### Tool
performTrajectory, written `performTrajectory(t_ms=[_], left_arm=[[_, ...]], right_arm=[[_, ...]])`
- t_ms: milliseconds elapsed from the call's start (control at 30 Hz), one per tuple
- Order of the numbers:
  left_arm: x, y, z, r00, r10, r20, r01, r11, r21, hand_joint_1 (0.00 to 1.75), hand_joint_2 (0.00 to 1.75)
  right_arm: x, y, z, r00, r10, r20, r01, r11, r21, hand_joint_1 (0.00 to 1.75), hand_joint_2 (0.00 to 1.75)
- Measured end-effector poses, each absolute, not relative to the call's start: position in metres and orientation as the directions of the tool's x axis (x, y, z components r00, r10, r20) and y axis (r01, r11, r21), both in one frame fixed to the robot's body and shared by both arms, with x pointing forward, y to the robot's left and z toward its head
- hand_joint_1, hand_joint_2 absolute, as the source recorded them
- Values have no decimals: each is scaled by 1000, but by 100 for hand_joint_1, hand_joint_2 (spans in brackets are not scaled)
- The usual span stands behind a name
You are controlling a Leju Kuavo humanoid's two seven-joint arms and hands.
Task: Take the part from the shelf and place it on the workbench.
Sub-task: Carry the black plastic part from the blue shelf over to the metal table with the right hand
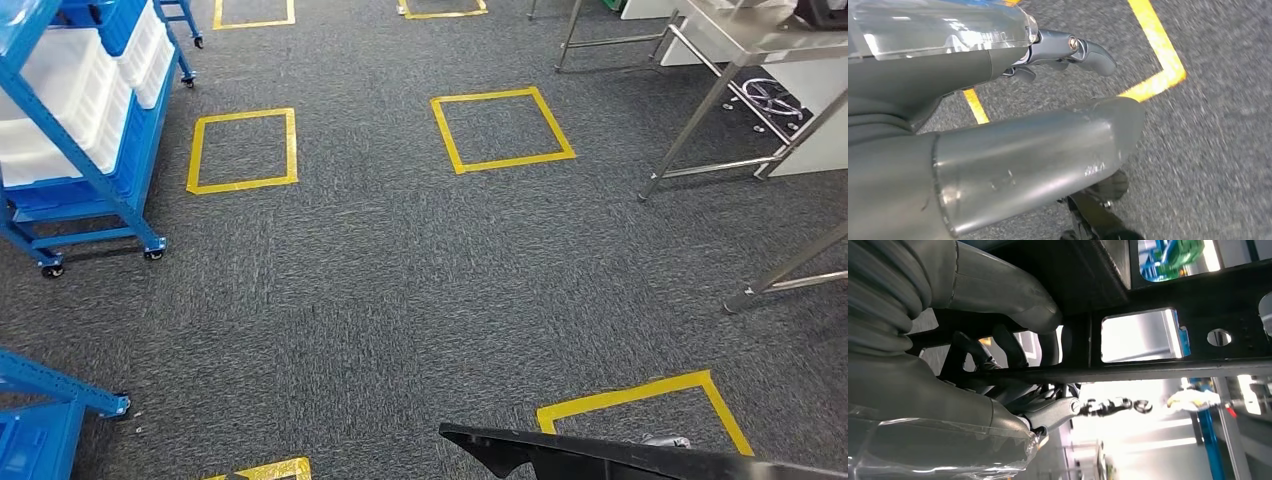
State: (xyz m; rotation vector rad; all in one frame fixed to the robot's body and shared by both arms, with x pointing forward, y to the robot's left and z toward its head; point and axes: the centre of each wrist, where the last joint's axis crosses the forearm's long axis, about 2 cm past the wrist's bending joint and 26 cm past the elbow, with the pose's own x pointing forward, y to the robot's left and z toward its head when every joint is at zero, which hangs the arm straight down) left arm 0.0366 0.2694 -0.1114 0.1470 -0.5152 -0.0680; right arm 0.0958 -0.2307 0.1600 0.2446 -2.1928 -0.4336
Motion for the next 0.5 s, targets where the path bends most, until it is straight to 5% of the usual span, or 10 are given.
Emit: performTrajectory(t_ms=[500], left_arm=[[37, 255, -111, 862, -77, 500, 15, 992, 126, 0, 0]], right_arm=[[92, -242, 162, -616, -289, 733, -3, 931, 365, 175, 175]])
